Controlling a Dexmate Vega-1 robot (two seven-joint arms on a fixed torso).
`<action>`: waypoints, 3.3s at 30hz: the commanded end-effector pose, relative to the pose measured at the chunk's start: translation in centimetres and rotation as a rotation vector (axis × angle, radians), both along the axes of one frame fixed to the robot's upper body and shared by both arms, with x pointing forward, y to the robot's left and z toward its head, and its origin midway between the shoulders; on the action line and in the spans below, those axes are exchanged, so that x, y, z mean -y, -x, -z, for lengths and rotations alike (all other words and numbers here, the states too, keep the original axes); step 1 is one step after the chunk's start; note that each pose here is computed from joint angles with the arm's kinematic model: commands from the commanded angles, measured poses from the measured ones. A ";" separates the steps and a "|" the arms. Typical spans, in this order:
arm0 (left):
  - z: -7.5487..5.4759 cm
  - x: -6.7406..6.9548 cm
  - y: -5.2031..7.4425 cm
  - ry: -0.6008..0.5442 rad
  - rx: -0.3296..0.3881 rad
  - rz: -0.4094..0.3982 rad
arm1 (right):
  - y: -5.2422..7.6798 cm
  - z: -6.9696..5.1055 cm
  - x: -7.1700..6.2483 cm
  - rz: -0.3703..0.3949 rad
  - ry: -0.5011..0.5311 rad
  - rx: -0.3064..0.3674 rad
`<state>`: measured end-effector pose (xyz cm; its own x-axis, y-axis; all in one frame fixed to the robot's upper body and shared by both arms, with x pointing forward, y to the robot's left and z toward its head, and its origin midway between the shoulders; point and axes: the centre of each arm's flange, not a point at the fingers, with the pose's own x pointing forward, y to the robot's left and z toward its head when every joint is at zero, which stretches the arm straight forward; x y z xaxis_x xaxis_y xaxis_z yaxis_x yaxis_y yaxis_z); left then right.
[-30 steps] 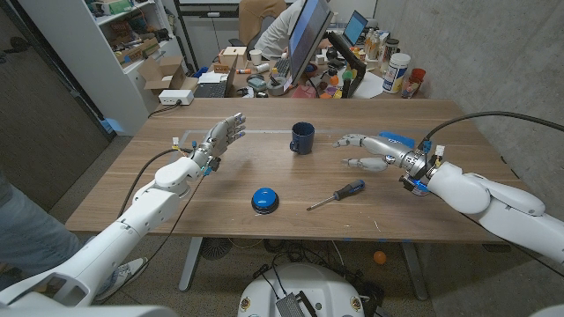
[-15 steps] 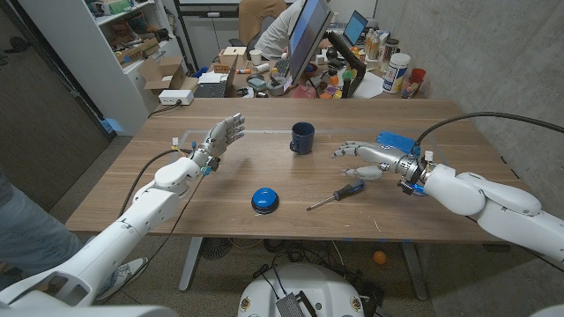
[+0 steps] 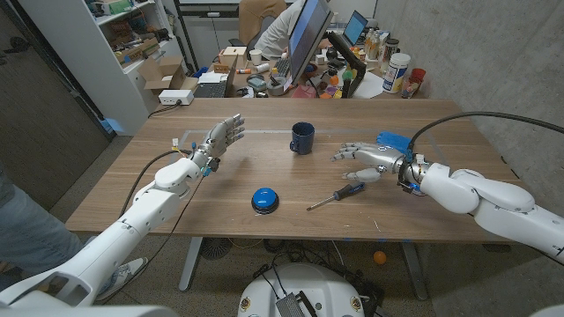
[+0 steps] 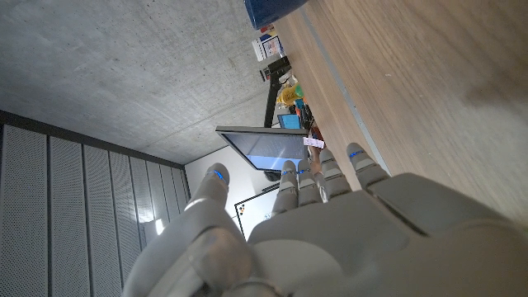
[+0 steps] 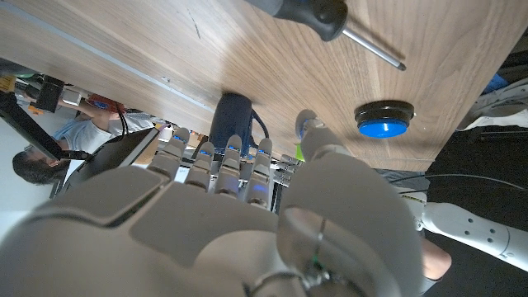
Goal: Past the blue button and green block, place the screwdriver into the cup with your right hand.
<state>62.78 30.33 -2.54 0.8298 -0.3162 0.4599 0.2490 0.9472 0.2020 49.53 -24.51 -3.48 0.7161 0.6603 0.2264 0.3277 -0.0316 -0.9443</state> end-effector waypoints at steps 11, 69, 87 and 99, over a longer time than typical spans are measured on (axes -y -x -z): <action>-0.2 -0.2 0.0 0.010 0.000 -0.017 | -0.9 0.7 1.3 0.046 0.158 -0.005; 0.1 0.5 -0.4 0.015 -0.044 -0.047 | -3.4 4.8 2.9 0.106 0.249 -0.078; 0.6 0.5 0.3 0.039 -0.043 -0.067 | -3.4 4.7 2.4 0.061 0.144 0.039; 0.8 0.5 0.6 0.039 -0.042 -0.068 | -3.3 3.5 1.8 0.083 0.132 0.076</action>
<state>62.45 29.74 -3.18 0.8660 -0.2492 0.4335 0.1985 0.9671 0.1594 52.93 -26.77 -8.03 0.7521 0.6416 0.1509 0.3501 -0.1949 -0.9162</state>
